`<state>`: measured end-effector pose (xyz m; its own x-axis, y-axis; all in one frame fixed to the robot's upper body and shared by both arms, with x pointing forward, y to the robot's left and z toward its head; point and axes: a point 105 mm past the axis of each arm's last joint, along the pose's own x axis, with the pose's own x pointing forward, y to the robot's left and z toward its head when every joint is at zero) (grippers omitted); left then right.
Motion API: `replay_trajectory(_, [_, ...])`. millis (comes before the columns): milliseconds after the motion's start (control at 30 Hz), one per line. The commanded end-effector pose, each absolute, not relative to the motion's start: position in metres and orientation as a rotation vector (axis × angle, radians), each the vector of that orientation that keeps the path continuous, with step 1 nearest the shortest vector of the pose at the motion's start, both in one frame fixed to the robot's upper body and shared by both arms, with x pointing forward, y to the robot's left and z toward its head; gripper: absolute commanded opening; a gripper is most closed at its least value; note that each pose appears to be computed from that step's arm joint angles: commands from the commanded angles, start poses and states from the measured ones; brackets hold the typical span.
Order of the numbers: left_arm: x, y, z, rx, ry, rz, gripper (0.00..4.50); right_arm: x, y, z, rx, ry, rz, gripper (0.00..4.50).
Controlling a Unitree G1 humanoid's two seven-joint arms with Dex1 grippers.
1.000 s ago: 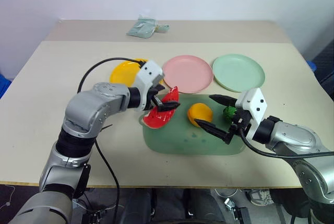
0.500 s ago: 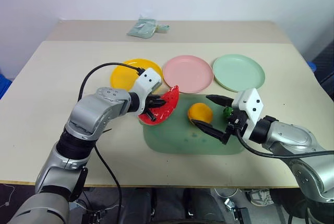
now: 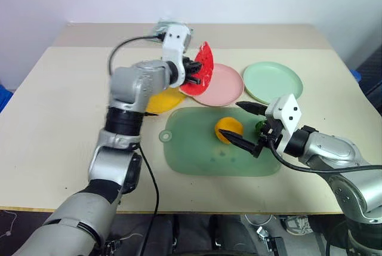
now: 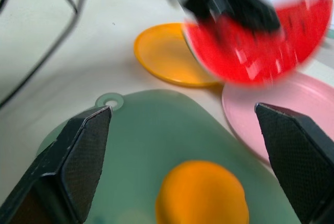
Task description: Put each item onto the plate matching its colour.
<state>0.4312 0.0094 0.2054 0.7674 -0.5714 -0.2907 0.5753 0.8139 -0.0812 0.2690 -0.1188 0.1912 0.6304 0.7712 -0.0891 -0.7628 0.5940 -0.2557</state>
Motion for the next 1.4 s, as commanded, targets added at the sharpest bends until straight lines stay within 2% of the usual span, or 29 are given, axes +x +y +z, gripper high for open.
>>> replay_trajectory(33, [0.443, -0.008, 0.217, 0.083, 0.224, -0.624, 0.33, 0.270, -0.119, 0.199, -0.299, -0.079, 0.870, 4.50])
replay_trajectory(67, [0.444, -0.013, 0.215, 0.082, 0.219, -0.635, 0.33, 0.271, -0.120, 0.199, -0.302, -0.075, 0.858, 4.50])
replay_trajectory(167, [0.446, -0.021, 0.216, 0.049, 0.209, -0.673, 1.34, 0.271, -0.124, 0.195, -0.312, -0.058, 0.826, 4.50])
replay_trajectory(367, [0.451, -0.012, 0.220, 0.061, 0.198, -0.658, 4.19, 0.268, -0.128, 0.193, -0.305, -0.045, 0.802, 4.50])
replay_trajectory(567, [0.448, 0.026, 0.249, -0.030, 0.068, -0.676, 4.19, 0.267, -0.137, 0.192, -0.316, -0.032, 0.779, 4.50])
replay_trajectory(633, [0.437, 0.044, 0.251, -0.003, 0.008, -0.715, 4.19, 0.267, -0.145, 0.191, -0.324, -0.017, 0.767, 4.50])
replay_trajectory(667, [0.429, 0.049, 0.251, 0.004, -0.014, -0.757, 4.36, 0.267, -0.150, 0.190, -0.329, -0.008, 0.757, 4.50])
replay_trajectory(800, [0.372, 0.052, 0.235, 0.117, -0.068, -1.031, 4.36, 0.263, -0.173, 0.185, -0.333, 0.040, 0.730, 4.50])
replay_trajectory(933, [0.332, 0.036, 0.203, 0.245, -0.018, -1.262, 4.36, 0.254, -0.185, 0.182, -0.327, 0.090, 0.762, 4.50])
replay_trajectory(1133, [0.317, 0.013, 0.174, 0.375, 0.045, -1.411, 4.36, 0.246, -0.189, 0.177, -0.341, 0.118, 0.768, 4.50])
replay_trajectory(1400, [0.315, -0.019, 0.156, 0.497, 0.006, -1.499, 4.36, 0.238, -0.185, 0.176, -0.325, 0.105, 0.748, 4.50])
